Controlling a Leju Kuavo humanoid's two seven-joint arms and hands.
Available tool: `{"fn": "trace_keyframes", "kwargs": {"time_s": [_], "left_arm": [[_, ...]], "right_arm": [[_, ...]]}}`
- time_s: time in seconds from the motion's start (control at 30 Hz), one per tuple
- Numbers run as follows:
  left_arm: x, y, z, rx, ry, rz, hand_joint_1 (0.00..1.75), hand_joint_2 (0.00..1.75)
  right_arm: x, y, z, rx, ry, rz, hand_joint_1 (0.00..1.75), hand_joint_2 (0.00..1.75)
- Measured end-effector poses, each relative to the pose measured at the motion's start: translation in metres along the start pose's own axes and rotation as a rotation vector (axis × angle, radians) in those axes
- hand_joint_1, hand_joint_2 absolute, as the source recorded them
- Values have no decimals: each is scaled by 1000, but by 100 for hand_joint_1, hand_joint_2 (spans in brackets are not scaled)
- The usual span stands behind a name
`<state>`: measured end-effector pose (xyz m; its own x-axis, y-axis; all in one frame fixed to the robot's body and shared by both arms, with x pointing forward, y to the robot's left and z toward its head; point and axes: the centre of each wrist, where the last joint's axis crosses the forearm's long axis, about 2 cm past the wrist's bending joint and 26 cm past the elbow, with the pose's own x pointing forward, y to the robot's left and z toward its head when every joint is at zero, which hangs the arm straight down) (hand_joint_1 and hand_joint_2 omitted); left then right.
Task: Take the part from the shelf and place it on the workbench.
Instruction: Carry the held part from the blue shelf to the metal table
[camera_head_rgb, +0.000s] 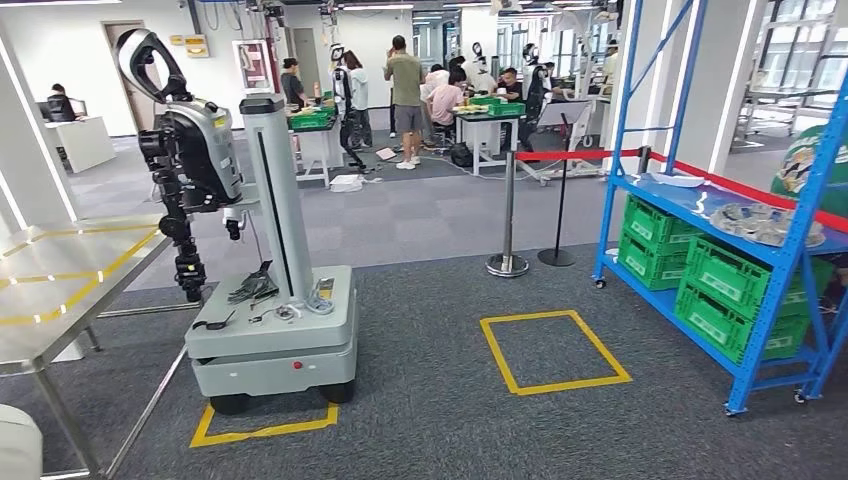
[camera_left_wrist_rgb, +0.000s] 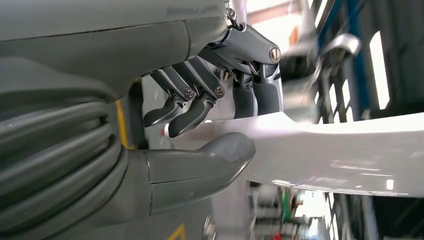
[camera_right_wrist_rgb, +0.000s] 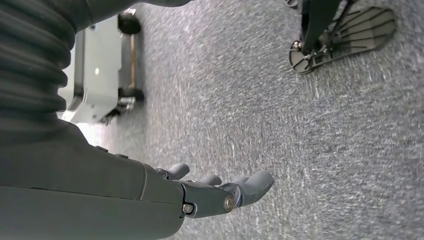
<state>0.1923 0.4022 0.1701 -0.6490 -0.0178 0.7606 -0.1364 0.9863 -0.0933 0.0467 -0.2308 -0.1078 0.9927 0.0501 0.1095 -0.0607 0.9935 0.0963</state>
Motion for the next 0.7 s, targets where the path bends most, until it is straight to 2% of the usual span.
{"fn": "trace_keyframes", "kwargs": {"time_s": [0.17, 0.3, 0.47, 0.7], "left_arm": [[13, 22, -3, 131, -76, -132, 175, 175], [19, 28, -2, 216, -121, -195, 175, 175], [20, 24, 0, 317, -165, -258, 175, 175], [17, 16, 3, 372, -162, -252, 175, 175]], "right_arm": [[-1, 0, 0, 4, 1, 0, 0, 175], [0, 0, 0, 4, -1, -3, 0, 175], [2, 0, 0, -4, 11, -5, 0, 175], [0, -1, 0, -8, 16, -12, 0, 175]]}}
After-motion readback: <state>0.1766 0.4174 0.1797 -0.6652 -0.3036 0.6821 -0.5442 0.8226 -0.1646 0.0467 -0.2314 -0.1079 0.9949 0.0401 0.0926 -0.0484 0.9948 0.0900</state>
